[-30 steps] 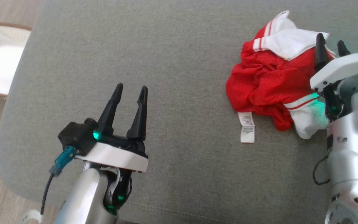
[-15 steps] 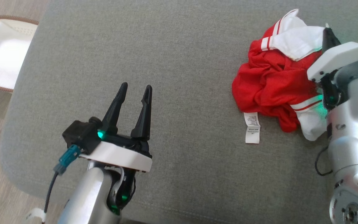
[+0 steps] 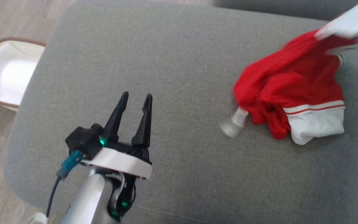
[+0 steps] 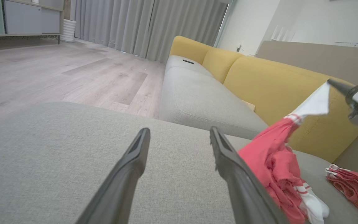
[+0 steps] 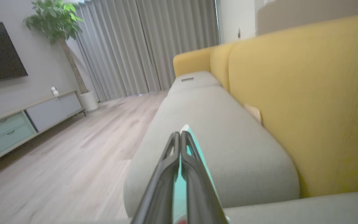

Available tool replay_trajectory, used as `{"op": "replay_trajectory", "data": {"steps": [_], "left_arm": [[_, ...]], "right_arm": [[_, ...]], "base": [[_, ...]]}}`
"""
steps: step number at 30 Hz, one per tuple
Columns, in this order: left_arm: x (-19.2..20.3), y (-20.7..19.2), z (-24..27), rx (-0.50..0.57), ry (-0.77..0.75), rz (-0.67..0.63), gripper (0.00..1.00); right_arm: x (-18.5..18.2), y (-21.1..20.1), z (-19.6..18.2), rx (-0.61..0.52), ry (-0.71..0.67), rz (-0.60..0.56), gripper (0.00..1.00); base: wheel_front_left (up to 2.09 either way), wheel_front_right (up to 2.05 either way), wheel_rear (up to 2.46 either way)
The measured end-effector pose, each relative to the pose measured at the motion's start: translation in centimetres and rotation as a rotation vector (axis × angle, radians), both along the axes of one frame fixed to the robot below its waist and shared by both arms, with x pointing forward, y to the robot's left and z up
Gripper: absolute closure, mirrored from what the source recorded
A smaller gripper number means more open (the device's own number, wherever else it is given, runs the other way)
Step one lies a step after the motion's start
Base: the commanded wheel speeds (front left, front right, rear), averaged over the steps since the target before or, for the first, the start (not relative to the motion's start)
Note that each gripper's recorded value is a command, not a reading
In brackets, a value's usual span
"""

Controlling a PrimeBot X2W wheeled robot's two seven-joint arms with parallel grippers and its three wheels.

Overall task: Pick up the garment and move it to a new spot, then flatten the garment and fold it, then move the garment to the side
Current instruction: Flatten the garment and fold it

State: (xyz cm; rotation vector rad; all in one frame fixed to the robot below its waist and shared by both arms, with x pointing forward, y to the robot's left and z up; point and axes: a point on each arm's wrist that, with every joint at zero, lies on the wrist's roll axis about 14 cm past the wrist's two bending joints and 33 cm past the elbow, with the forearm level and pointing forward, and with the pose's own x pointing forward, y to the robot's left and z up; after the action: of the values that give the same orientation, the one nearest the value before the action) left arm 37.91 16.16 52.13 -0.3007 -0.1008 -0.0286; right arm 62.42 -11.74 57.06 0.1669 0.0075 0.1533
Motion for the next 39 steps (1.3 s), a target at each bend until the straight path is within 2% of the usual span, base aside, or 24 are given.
{"op": "replay_trajectory", "data": {"steps": [2,4,7,9,15,20,23,24,25,28,31,35,39], "left_arm": [[-0.6,0.2,0.2,-0.003,-0.006,0.009,0.00],[-1.2,0.4,0.3,-0.006,-0.009,0.017,0.00],[-1.9,0.7,0.4,-0.008,-0.011,0.031,0.00],[-2.2,0.9,0.5,-0.008,-0.012,0.038,0.00],[-2.6,1.0,0.1,-0.019,0.000,0.046,0.00],[-3.2,1.3,-0.3,-0.027,0.020,0.060,0.00],[-3.5,2.2,-0.5,-0.028,0.029,0.095,0.00],[-3.6,2.4,-0.6,-0.028,0.032,0.102,0.00],[-3.6,2.6,-0.7,-0.027,0.037,0.108,0.00],[-3.6,2.7,-1.0,-0.025,0.046,0.115,0.00],[-3.5,2.9,-0.9,-0.025,0.044,0.122,0.00],[-3.0,2.8,-0.6,-0.025,0.032,0.117,0.00],[-2.3,2.2,0.2,-0.031,0.005,0.093,0.00]], "right_arm": [[0.5,0.0,4.8,-0.027,-0.121,0.000,1.00],[0.4,2.1,9.0,-0.051,-0.230,0.043,1.00],[-0.9,7.7,13.6,-0.074,-0.353,0.167,1.00],[-2.2,12.0,14.8,-0.073,-0.388,0.265,1.00],[-5.9,21.9,12.1,-0.096,-0.343,0.531,1.00],[-8.9,27.6,6.9,-0.167,-0.230,0.721,1.00],[-12.4,31.1,3.7,-0.181,-0.159,0.871,1.00],[-14.0,32.3,2.8,-0.184,-0.135,0.931,0.64],[-15.6,33.3,1.6,-0.193,-0.104,0.991,0.00],[-19.4,35.1,-0.9,-0.237,-0.032,1.125,0.00],[-20.6,35.1,-2.0,-0.252,0.006,1.160,0.00],[-19.5,33.6,-2.8,-0.265,0.021,1.113,0.00],[-15.8,30.2,-1.6,-0.205,-0.009,0.973,0.00]], "base": [[0.00,0.00,0.00],[0.00,0.00,0.00],[0.00,0.00,0.00],[0.00,0.00,0.00],[0.00,0.00,0.00],[0.00,0.00,0.00],[0.00,0.00,0.00],[0.00,0.00,0.00],[0.00,0.00,0.00],[0.00,0.00,0.00],[0.00,0.00,0.00],[0.00,0.00,0.00],[0.00,0.00,0.00]]}}
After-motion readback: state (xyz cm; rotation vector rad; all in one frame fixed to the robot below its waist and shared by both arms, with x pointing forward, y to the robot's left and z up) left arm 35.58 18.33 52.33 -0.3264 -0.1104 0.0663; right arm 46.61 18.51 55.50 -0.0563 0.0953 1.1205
